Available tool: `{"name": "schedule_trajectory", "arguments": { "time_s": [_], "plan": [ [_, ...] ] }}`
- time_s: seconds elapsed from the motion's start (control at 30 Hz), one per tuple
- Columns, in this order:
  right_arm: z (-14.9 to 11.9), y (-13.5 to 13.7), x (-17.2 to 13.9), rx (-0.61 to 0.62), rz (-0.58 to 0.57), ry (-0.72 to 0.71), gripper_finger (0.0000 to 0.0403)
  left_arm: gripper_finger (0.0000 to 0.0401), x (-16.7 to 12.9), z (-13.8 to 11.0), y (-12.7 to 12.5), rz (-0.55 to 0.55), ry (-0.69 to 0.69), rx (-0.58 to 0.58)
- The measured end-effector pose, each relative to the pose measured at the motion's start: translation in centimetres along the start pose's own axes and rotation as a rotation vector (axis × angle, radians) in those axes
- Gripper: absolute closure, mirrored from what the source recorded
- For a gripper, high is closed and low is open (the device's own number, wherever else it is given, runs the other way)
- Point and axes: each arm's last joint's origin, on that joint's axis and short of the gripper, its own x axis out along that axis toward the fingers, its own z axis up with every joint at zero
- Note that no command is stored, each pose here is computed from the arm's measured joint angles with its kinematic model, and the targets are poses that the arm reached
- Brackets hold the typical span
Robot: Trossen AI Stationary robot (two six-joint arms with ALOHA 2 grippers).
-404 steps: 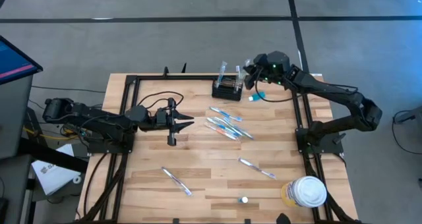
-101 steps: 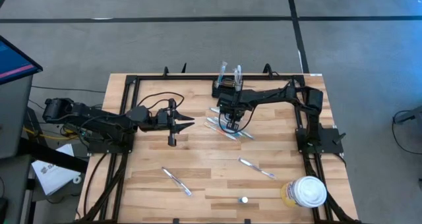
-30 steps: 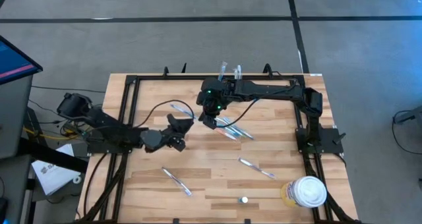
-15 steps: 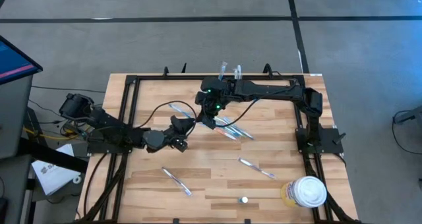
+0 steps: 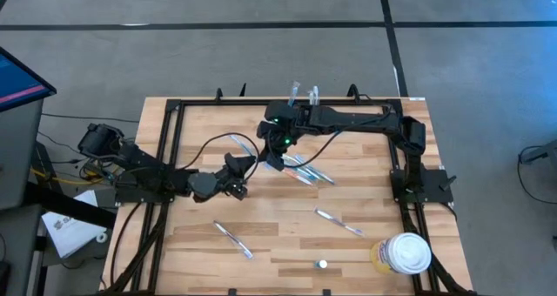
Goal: Pick & Place toothbrushing station
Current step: Put the blue toothbrush into the mesh organizer
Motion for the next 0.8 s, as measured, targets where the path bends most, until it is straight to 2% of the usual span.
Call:
{"name": "schedule_trajectory", "arguments": {
  "time_s": [0.6, 0.8],
  "plan": [
    [-0.08, 0.85, 0.37, -0.005, 0.047, 0.007, 0.0403, 0.0327, -0.02, 0.14, 0.16, 0.006, -0.042, 0.014],
    [-0.03, 0.95, 0.40, -0.009, 0.067, 0.004, 0.0403, 0.0363, 0.00, 0.18, 0.29, 0.013, -0.056, 0.002]
  ]
}}
